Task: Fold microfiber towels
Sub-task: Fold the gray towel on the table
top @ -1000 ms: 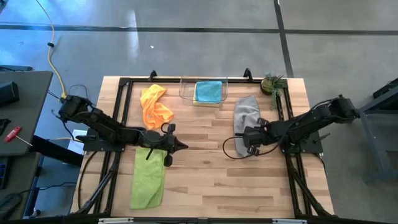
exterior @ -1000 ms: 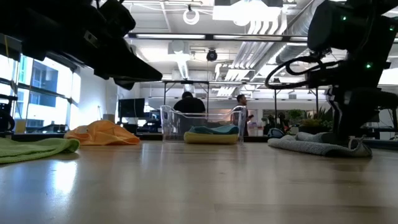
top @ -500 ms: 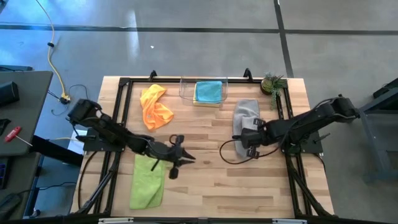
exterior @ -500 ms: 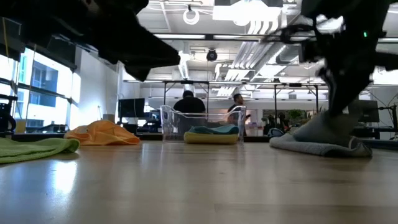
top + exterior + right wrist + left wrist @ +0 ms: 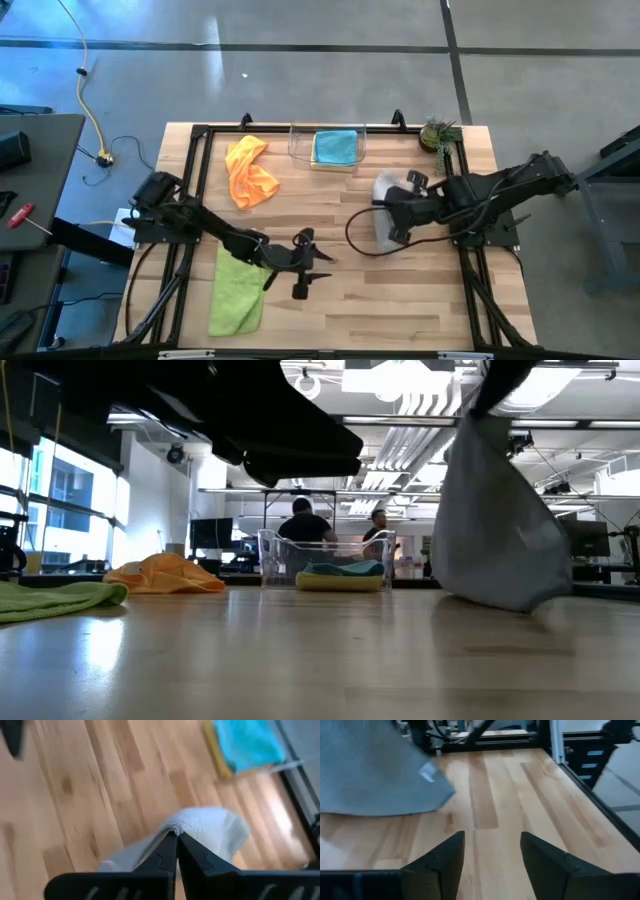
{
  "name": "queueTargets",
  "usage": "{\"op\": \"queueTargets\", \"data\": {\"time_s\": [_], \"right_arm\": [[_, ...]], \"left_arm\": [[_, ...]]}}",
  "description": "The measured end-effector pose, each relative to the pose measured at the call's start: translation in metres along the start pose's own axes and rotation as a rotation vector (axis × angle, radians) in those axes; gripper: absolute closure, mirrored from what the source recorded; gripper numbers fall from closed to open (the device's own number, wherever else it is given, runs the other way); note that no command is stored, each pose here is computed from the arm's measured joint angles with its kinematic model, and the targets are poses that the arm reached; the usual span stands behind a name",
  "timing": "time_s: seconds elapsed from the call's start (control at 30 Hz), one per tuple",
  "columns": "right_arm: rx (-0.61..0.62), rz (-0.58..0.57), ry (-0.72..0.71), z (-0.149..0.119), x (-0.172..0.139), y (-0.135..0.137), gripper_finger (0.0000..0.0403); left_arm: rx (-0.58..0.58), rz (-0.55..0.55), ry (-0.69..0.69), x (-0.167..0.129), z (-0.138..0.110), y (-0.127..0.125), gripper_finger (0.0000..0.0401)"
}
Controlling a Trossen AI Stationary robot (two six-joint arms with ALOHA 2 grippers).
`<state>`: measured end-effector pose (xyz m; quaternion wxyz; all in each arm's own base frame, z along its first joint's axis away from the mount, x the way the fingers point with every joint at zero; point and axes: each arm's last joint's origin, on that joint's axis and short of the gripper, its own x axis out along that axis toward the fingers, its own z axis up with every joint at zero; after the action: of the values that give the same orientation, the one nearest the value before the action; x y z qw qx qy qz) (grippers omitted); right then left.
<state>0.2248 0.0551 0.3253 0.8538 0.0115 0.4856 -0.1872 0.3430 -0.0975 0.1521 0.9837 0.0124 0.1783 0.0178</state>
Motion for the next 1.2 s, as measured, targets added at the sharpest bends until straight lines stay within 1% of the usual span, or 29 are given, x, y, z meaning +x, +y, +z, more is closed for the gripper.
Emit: {"op": "queueTargets", "data": {"time_s": [0.13, 0.3, 0.43, 0.53, 0.63, 0.77, 0.9, 0.97, 1.0, 1.07, 1.13, 1.2], "right_arm": [[-0.011, -0.025, -0.028, 0.022, -0.012, 0.002, 0.0402], [-0.042, -0.079, -0.024, 0.057, -0.012, 0.01, 0.0403], [-0.007, -0.116, -0.046, 0.087, -0.01, 0.011, 0.0403], [0.026, -0.125, -0.072, 0.108, -0.01, 0.008, 0.0403], [0.046, -0.121, -0.114, 0.126, -0.016, 0.004, 0.0403], [0.059, -0.108, -0.182, 0.144, -0.03, -0.001, 0.0403], [0.068, -0.097, -0.219, 0.149, -0.043, -0.004, 0.0403], [0.07, -0.1, -0.191, 0.145, -0.046, -0.003, 0.0403], [0.073, -0.105, -0.164, 0.14, -0.047, -0.003, 0.0403], [0.093, -0.122, -0.101, 0.131, -0.044, 0.002, 0.0403], [0.101, -0.162, -0.036, 0.119, -0.037, 0.01, 0.0403], [0.11, -0.178, 0.013, 0.108, -0.024, 0.023, 0.0403]], "left_arm": [[-0.006, 0.043, -0.033, -0.008, 0.011, -0.002, 0.0203], [-0.026, 0.089, -0.074, -0.018, 0.02, -0.009, 0.0193], [-0.077, 0.133, -0.089, -0.022, 0.021, -0.014, 0.0177], [-0.091, 0.2, -0.106, -0.026, 0.021, -0.019, 0.0162], [-0.046, 0.29, -0.127, -0.03, 0.022, -0.024, 0.0148], [0.075, 0.43, -0.126, -0.037, 0.021, -0.032, 0.0136], [0.188, 0.584, -0.109, -0.045, 0.02, -0.039, 0.0136], [0.248, 0.664, -0.092, -0.051, 0.019, -0.045, 0.0143], [0.277, 0.684, -0.085, -0.055, 0.02, -0.047, 0.015], [0.288, 0.67, -0.095, -0.063, 0.023, -0.051, 0.0169], [0.276, 0.618, -0.099, -0.07, 0.022, -0.052, 0.0194], [0.241, 0.568, -0.098, -0.077, 0.019, -0.049, 0.0223]]}}
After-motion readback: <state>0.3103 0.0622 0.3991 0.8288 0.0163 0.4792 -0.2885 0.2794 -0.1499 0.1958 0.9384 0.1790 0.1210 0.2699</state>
